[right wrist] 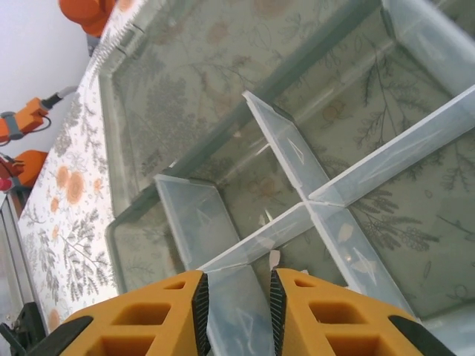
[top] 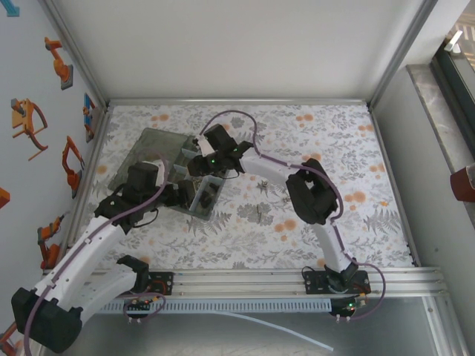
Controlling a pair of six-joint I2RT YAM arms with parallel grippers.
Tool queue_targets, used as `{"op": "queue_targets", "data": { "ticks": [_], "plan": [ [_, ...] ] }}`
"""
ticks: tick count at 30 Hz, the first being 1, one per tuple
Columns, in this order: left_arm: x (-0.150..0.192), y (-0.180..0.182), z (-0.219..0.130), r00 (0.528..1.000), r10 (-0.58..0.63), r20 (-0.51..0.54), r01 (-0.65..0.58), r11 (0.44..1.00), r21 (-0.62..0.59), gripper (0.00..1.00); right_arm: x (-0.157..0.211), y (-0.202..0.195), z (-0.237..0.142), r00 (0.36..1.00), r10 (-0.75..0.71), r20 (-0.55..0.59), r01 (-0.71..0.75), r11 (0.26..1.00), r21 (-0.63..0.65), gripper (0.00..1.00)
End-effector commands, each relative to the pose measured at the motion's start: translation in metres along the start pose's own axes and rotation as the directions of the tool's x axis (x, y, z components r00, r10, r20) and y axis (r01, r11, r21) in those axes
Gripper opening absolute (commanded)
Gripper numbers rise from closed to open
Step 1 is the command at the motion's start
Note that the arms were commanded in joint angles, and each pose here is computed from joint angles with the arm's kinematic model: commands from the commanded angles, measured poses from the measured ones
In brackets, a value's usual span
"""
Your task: Sort the screws and nuts into containers
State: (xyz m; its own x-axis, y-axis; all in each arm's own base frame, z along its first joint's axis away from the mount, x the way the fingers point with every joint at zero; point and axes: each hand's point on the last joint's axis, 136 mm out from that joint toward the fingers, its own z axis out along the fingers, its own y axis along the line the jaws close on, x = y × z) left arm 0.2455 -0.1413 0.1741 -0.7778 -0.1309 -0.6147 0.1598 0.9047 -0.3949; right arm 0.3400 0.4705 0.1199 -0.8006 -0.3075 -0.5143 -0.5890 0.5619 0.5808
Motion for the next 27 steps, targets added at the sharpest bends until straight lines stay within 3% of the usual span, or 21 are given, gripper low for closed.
{"op": "queue_targets", "data": {
  "ticks": [1, 6, 8, 13, 18, 27],
  "plan": [
    [-0.011, -0.038, 0.005, 0.997, 0.081, 0.019, -0.083, 0.980, 0.181, 0.97, -0.025, 0.012, -0.055, 0.992, -0.055, 0.115, 0.052, 0.998, 0.032, 0.27],
    [-0.011, -0.068, 0.021, 0.978, 0.206, 0.008, -0.203, 0.956, 0.210, 0.97, 0.009, -0.053, -0.114, 0.981, 0.075, 0.181, -0.106, 0.980, 0.169, 0.28],
    [-0.009, -0.083, 0.032, 0.969, 0.246, -0.011, -0.236, 0.943, 0.233, 0.97, 0.037, -0.089, -0.138, 0.971, 0.137, 0.198, -0.187, 0.948, 0.258, 0.34],
    [-0.006, -0.110, 0.059, 0.962, 0.270, -0.042, -0.245, 0.920, 0.307, 0.97, 0.124, -0.148, -0.178, 0.962, 0.236, 0.141, -0.275, 0.821, 0.500, 0.36],
    [-0.001, -0.129, 0.076, 0.951, 0.297, -0.081, -0.251, 0.900, 0.355, 0.97, 0.169, -0.164, -0.183, 0.949, 0.296, 0.111, -0.306, 0.771, 0.558, 0.35],
    [0.011, -0.139, 0.086, 0.944, 0.311, -0.111, -0.250, 0.893, 0.374, 0.97, 0.188, -0.177, -0.187, 0.937, 0.332, 0.106, -0.326, 0.725, 0.607, 0.33]
  ]
}}
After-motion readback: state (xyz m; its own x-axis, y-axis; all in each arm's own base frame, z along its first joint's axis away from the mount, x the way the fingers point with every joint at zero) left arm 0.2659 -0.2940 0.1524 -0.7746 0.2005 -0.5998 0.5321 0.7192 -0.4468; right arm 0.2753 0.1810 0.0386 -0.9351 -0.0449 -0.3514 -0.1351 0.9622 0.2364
